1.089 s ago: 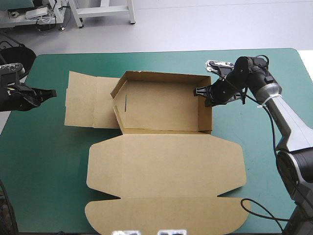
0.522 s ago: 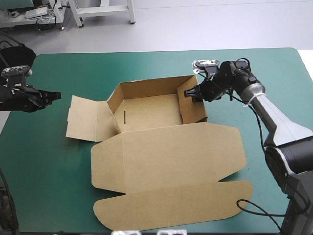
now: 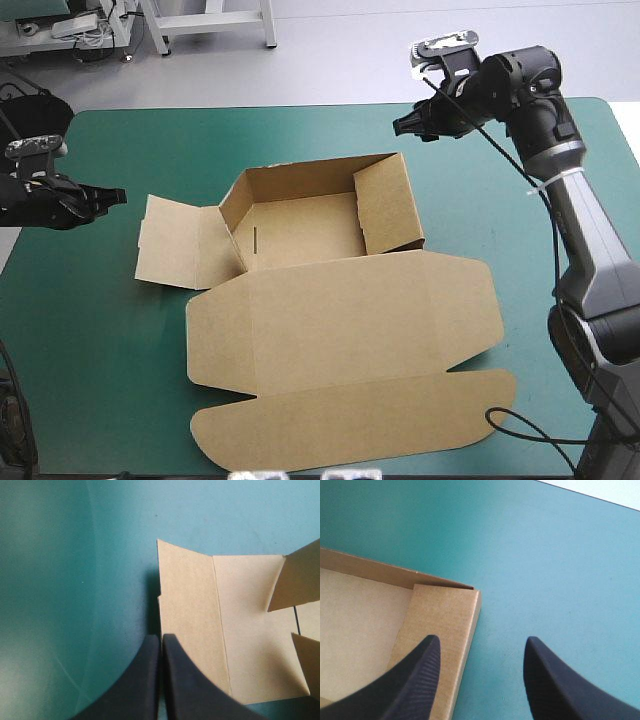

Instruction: Fold the box

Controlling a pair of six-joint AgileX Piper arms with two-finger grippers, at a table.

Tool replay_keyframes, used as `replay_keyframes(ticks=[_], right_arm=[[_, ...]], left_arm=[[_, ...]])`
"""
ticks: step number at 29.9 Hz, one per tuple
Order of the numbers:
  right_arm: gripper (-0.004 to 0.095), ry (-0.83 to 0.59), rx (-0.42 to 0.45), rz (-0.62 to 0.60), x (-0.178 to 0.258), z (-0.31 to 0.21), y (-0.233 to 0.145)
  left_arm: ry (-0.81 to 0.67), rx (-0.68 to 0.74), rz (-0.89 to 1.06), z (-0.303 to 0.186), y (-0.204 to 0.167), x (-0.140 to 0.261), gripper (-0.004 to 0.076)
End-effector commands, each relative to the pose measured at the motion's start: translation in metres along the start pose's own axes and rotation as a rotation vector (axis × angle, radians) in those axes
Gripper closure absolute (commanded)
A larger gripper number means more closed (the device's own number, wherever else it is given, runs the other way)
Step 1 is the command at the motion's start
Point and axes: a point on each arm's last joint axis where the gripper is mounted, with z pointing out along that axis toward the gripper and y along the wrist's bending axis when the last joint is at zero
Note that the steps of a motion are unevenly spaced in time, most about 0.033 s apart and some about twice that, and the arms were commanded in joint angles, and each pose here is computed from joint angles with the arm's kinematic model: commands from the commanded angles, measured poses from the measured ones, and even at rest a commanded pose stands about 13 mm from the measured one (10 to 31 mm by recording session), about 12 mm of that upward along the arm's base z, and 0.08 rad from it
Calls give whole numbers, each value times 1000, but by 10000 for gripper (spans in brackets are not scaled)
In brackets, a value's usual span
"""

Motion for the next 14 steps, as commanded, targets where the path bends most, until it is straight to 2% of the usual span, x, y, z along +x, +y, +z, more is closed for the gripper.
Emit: replay_keyframes(ticks=[1, 6, 14], right_arm=[[421, -30, -13, 4, 0, -28, 2], [422, 93, -93, 42, 13, 18, 7], [422, 255, -127, 69, 33, 90, 7]], left_arm=[[-97, 20, -7, -18, -8, -10, 720], [-79, 31, -9, -18, -9, -9, 720], [-39, 47, -7, -18, -10, -5, 720]])
